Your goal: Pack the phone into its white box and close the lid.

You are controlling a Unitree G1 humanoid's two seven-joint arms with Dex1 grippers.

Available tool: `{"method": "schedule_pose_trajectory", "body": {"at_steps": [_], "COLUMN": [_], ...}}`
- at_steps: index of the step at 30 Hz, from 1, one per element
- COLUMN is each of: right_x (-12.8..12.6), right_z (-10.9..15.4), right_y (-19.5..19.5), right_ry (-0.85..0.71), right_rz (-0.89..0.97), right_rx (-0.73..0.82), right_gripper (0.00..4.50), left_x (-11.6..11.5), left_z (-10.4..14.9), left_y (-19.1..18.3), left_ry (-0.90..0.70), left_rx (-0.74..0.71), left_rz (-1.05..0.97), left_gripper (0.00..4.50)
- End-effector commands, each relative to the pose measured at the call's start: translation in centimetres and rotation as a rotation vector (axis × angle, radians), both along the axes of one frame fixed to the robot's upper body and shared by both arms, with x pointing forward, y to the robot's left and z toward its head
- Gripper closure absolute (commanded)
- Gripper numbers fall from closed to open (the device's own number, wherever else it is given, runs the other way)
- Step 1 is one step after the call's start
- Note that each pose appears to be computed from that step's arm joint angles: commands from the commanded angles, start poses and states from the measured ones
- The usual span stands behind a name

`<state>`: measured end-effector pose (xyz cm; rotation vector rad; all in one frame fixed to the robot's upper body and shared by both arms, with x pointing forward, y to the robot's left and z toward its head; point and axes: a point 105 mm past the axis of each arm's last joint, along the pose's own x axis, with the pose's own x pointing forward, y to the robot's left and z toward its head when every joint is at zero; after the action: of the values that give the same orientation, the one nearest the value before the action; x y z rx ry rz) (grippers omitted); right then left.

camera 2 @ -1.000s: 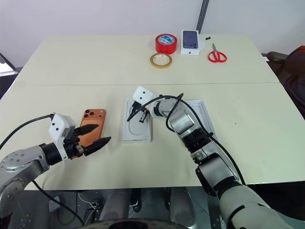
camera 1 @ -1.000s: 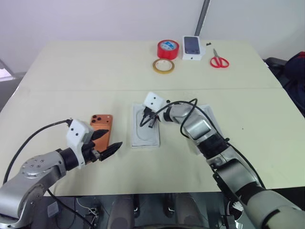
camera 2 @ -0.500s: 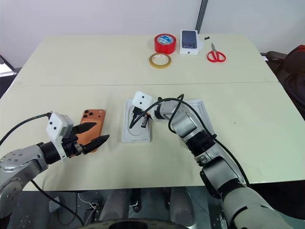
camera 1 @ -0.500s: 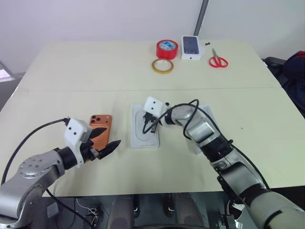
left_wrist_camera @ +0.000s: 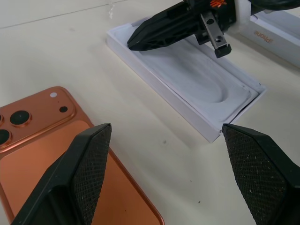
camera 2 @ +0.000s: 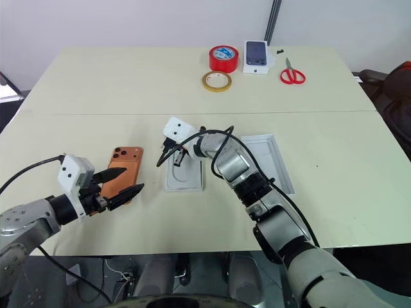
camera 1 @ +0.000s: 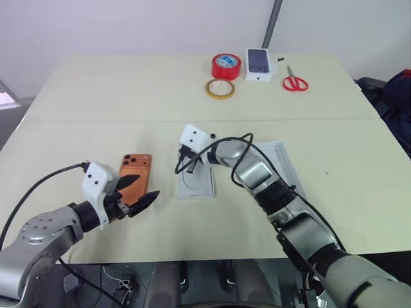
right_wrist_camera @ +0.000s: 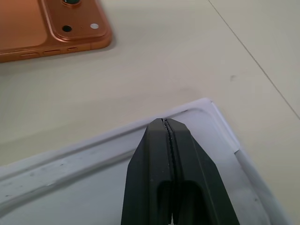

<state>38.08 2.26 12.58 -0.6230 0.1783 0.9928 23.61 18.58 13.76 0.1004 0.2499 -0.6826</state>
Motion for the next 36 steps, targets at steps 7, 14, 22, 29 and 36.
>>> {"method": "schedule_pose_trajectory", "body": {"at_steps": [7,14,22,29,36], "right_x": [-0.8,-1.3,-2.6,-4.4,-4.0], "right_z": [0.1,-0.7,-0.4,-0.3,1.6], "right_y": [-0.8,-2.0,-3.6,-4.2,-3.0], "right_ry": [0.005,0.007,-0.030,-0.060,-0.106], "right_rz": [0.046,0.042,0.120,0.267,0.249], "right_rx": [-0.035,-0.102,-0.205,-0.314,-0.229], "right_gripper": [4.47,4.47,4.47,4.47,4.47], "left_x": [-0.2,0.0,0.1,0.2,0.3], "left_z": [1.1,1.1,1.2,1.3,1.2], "left_y": [-0.5,-0.6,-0.5,-0.6,-0.4], "left_ry": [-0.053,-0.057,-0.058,-0.060,-0.059], "left_rx": [-0.005,-0.008,-0.004,-0.001,0.002], "left_rz": [-0.014,-0.014,-0.017,-0.021,-0.008], "left_gripper": [0.54,0.54,0.54,0.54,0.54]}}
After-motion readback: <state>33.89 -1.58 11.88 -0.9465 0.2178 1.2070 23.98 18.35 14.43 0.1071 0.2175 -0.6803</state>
